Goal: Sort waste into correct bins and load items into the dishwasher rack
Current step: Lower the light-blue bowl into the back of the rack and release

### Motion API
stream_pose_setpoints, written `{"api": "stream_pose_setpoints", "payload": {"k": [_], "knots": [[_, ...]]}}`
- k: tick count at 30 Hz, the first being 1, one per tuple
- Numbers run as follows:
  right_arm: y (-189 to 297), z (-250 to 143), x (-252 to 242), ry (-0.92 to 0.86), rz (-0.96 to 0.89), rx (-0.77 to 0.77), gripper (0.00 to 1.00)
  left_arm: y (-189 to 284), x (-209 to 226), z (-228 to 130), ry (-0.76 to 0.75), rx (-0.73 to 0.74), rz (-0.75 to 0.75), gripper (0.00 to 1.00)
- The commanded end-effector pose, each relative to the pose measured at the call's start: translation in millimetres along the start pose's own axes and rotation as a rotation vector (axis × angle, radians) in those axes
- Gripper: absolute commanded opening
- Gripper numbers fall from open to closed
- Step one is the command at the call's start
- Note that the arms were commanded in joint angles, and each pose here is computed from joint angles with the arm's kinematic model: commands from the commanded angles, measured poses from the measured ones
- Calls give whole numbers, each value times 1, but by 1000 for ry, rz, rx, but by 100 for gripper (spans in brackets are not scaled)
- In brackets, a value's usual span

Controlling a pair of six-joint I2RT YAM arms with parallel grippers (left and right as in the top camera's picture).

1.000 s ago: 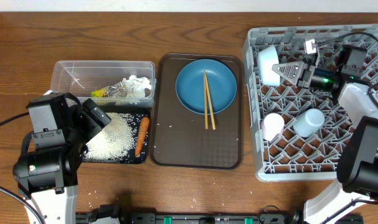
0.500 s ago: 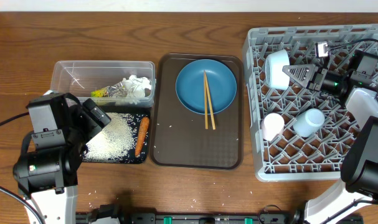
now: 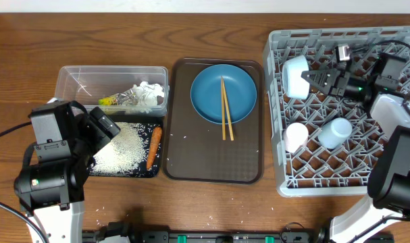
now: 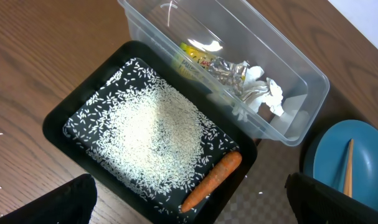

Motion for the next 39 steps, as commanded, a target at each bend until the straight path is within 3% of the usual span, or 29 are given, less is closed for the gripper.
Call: {"api": "stream_pose_setpoints", "payload": {"k": [1,17,30,34,37,39], "knots": [[-12,-4,0,-69,32,28,1,1,1,1,6,-4,2,99],[-14,-13,-2,-19,22,33,1,1,1,1,6,-4,2,99],[45,-4,-16,-42,-105,-93,1,1,1,1,6,-4,2,100],[57,-3,-22,-55,-160,-118,11,1,1,1,6,-4,2,99],[61,-3,-25,-60,-195,-124,31,1,1,1,6,-4,2,99],[61,-3,-26,-61,-205,-125,33,1,1,1,6,-4,2,99]]}}
Point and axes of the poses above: each gripper's point midway between its finger pads, its own y axis back along the fingers, its own x axis along the line the jaws close on, z = x × y, the point moved 6 cm from there along y, back along the fingers, and after that the axes turned 11 degrees about y, right-handed, at the moved point
